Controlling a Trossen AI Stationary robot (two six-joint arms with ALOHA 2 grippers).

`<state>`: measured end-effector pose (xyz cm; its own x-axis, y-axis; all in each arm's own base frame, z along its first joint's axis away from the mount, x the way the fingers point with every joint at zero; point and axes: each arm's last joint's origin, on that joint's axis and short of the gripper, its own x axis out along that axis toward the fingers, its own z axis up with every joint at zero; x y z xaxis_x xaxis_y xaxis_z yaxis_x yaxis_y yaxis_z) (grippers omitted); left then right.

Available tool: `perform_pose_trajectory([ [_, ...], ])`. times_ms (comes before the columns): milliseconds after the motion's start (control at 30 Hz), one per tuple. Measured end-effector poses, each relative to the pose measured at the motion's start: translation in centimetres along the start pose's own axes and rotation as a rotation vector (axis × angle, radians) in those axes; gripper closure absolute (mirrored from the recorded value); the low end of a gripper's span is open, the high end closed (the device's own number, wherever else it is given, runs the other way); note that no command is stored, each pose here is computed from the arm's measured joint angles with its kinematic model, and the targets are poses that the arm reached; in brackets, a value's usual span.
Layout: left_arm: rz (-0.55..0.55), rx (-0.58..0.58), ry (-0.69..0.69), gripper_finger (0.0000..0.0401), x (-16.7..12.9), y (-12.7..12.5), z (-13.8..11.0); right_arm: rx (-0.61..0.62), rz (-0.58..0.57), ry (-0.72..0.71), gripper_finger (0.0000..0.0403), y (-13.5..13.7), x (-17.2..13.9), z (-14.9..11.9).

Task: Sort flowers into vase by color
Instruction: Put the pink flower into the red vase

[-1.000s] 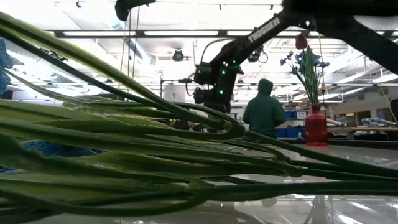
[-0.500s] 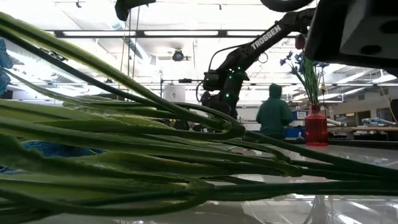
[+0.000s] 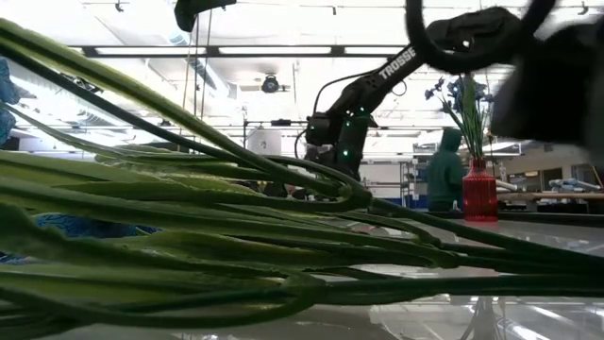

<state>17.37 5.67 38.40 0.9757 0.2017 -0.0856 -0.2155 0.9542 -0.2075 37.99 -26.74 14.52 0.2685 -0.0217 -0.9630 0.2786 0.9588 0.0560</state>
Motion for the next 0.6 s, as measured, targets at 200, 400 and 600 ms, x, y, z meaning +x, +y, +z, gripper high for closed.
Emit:
perform_pose_trajectory([
  [200, 0.0, 0.0, 0.0, 0.0183, 0.0, 0.0, 0.0, 0.002, -0.002, 0.016, 0.0313, 0.1, 0.8, -0.9],
  [400, 0.0, 0.0, 0.0, 0.0183, 0.0, 0.0, 0.0, 0.018, -0.012, 0.032, 0.0382, 0.1, 1.1, -1.2],
  [600, 0.0, 0.0, 0.0, 0.0183, 0.0, 0.0, 0.0, 0.077, -0.019, 0.043, 0.0395, 0.1, 0.6, -0.8],
])
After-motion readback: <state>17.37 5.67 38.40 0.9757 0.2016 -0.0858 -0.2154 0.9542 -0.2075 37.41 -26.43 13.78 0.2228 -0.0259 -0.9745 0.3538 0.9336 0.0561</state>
